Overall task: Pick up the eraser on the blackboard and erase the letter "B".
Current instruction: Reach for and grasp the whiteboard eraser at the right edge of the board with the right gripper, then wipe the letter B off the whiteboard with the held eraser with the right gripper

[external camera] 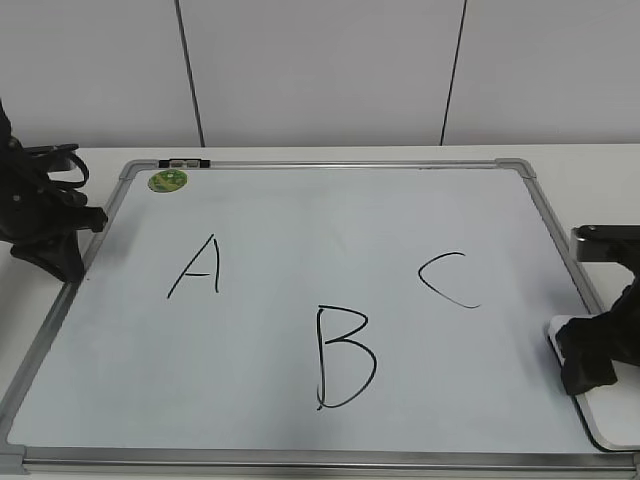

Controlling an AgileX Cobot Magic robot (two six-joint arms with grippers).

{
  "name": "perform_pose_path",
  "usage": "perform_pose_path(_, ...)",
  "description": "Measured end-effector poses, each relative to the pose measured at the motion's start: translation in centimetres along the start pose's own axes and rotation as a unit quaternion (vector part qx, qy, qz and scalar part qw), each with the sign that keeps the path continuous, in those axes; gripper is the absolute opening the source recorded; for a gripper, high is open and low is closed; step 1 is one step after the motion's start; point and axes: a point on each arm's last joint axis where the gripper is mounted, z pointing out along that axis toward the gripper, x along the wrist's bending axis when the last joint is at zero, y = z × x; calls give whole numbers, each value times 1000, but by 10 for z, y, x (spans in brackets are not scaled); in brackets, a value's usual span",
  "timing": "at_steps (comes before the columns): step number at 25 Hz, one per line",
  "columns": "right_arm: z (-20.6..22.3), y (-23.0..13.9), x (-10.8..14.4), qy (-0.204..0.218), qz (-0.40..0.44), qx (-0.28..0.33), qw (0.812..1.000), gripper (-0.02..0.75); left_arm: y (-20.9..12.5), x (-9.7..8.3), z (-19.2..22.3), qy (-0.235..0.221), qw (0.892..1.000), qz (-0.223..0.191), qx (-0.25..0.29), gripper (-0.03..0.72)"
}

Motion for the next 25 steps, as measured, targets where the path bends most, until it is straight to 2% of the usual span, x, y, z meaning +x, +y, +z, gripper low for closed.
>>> perform_pose_path(8,2,0,0,0,1,1,1000,546,0,0,0,0,1000,0,-1,13)
perform_pose_path(19,1,0,1,4,5,1,1000,544,0,0,0,0,1000,0,-1,13)
perform_pose_path(25,-24,-1,2,7,6,-39,999,544,0,0,0,0,1000,0,-1,13)
